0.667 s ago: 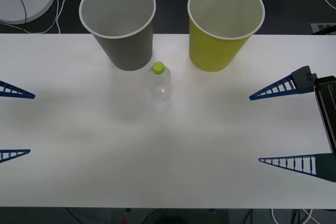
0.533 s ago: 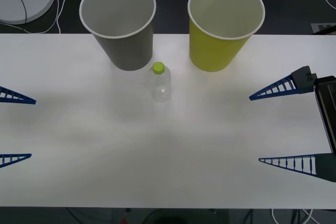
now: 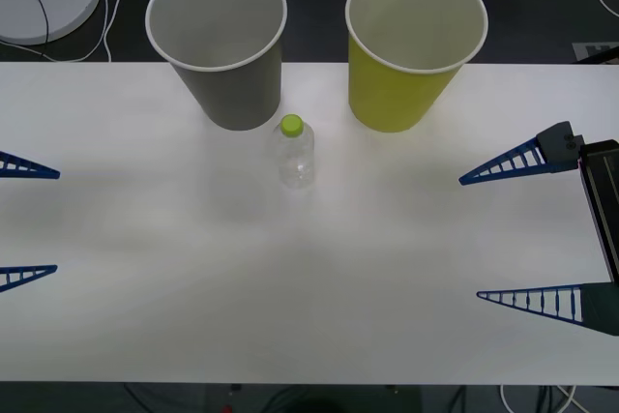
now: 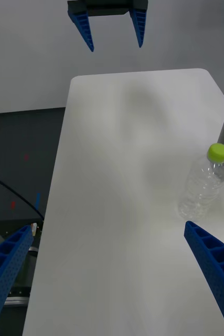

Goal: Put the can into the green bin and the plastic bottle into the gray bin

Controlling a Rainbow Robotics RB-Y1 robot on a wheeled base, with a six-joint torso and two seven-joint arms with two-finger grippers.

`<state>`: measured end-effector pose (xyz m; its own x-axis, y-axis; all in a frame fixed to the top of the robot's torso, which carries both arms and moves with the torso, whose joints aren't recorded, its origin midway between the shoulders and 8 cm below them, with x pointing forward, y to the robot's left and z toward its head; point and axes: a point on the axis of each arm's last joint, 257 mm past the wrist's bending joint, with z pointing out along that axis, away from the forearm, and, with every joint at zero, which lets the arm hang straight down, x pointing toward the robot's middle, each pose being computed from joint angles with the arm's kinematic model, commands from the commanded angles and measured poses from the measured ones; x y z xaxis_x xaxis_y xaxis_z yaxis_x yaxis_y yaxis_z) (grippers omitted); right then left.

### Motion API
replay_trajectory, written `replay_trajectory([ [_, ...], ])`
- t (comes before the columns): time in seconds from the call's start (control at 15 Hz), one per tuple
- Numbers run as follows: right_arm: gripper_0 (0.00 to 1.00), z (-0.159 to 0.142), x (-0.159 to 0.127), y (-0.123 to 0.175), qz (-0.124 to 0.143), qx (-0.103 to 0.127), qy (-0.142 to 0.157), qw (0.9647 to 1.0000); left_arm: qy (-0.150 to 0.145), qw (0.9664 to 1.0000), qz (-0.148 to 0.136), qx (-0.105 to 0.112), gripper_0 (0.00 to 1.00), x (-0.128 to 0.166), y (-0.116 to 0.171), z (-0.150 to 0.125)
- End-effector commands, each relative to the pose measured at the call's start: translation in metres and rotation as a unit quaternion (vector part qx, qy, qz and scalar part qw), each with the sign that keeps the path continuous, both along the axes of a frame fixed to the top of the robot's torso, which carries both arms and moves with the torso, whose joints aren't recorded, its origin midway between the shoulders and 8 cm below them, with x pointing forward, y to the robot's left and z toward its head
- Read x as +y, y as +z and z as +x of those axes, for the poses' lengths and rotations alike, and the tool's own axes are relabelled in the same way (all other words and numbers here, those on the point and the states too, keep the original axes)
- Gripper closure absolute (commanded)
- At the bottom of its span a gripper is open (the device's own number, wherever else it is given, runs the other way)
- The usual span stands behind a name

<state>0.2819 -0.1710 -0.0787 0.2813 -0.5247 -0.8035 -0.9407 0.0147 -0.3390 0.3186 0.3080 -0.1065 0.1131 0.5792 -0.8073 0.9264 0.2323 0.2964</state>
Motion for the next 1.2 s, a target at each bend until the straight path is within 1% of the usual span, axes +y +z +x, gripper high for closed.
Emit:
replay_trajectory([
  [0.07, 0.00, 0.000, 0.000, 0.000, 0.000, 0.000, 0.000, 1.0000, 0.025, 0.9996, -0.009, -0.007, 0.00, 0.004, -0.005, 0.013],
  [0.4, 0.00, 0.000, 0.000, 0.000, 0.000, 0.000, 0.000, 1.0000, 0.059, 0.9979, -0.024, -0.014, 0.00, -0.002, -0.018, 0.033],
  [0.6, 0.00, 0.000, 0.000, 0.000, 0.000, 0.000, 0.000, 1.0000, 0.067, 0.9971, -0.032, -0.014, 0.00, -0.007, -0.027, 0.039],
  [0.73, 0.00, 0.000, 0.000, 0.000, 0.000, 0.000, 0.000, 1.0000, 0.073, 0.9963, -0.042, -0.018, 0.00, -0.013, -0.031, 0.043],
  [1.0, 0.00, 0.000, 0.000, 0.000, 0.000, 0.000, 0.000, 1.0000, 0.080, 0.9952, -0.041, -0.037, 0.00, -0.021, -0.046, 0.053],
  [1.13, 0.00, 0.000, 0.000, 0.000, 0.000, 0.000, 0.000, 1.0000, 0.083, 0.9947, -0.046, -0.040, 0.00, -0.028, -0.052, 0.057],
  [1.2, 0.00, 0.000, 0.000, 0.000, 0.000, 0.000, 0.000, 1.0000, 0.088, 0.9938, -0.052, -0.042, 0.00, -0.032, -0.054, 0.060],
])
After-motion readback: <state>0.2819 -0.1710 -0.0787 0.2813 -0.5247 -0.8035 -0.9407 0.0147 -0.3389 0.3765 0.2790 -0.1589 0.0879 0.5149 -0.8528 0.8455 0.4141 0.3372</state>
